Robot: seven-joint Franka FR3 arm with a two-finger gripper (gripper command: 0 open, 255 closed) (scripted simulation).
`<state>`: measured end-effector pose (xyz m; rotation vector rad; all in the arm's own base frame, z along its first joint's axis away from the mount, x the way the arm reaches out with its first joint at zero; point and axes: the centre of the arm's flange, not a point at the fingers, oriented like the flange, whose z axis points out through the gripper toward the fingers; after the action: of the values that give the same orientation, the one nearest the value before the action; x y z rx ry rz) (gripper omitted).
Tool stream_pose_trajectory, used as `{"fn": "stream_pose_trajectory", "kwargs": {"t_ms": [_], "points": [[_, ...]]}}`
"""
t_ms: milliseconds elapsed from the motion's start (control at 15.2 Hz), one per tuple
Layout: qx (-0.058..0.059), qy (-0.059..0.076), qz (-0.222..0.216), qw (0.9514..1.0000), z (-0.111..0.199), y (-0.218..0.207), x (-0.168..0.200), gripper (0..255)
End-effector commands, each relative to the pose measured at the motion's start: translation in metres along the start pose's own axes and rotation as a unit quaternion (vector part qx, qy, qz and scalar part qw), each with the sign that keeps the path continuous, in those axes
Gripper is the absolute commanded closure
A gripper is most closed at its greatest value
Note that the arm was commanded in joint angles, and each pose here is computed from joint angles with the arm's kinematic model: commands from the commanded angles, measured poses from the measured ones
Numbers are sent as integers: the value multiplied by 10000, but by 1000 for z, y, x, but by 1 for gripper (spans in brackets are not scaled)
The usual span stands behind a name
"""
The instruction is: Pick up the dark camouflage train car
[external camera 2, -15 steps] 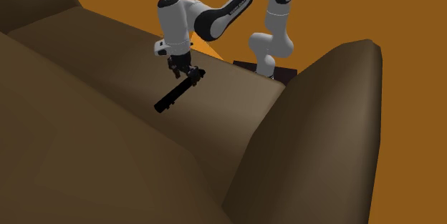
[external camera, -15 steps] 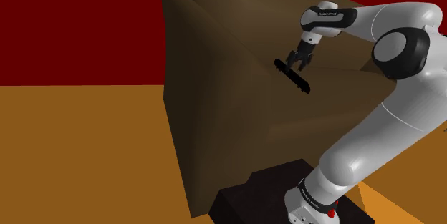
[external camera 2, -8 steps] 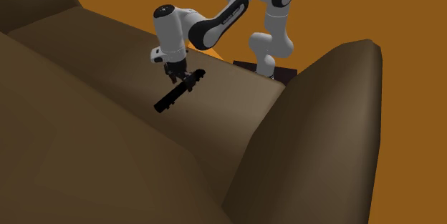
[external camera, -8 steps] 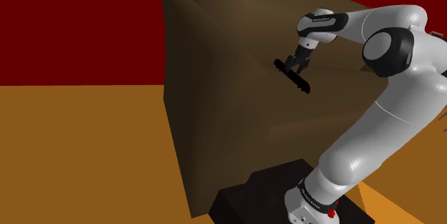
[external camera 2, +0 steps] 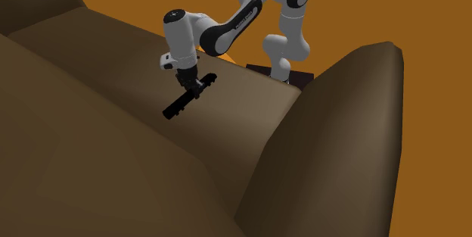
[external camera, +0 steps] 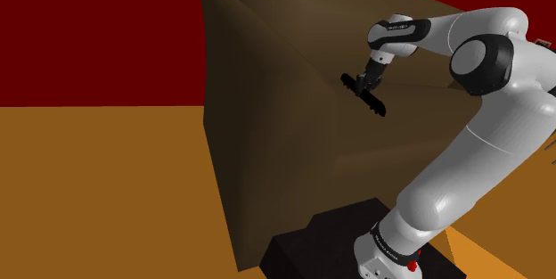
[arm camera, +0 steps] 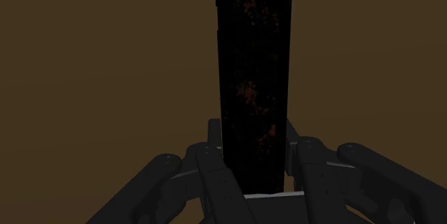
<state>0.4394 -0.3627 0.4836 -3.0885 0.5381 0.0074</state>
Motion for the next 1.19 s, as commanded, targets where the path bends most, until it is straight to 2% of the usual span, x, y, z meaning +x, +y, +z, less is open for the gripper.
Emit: {"fn": "stream_pose_trajectory", "kwargs": {"t_ms": [0,264,1122], "points": [[0,-5,-2,10000,1,0,0,255],[0,-5,-2,10000,2,0,0,255],[0,-5,-2,10000,-67,0,0,255]]}}
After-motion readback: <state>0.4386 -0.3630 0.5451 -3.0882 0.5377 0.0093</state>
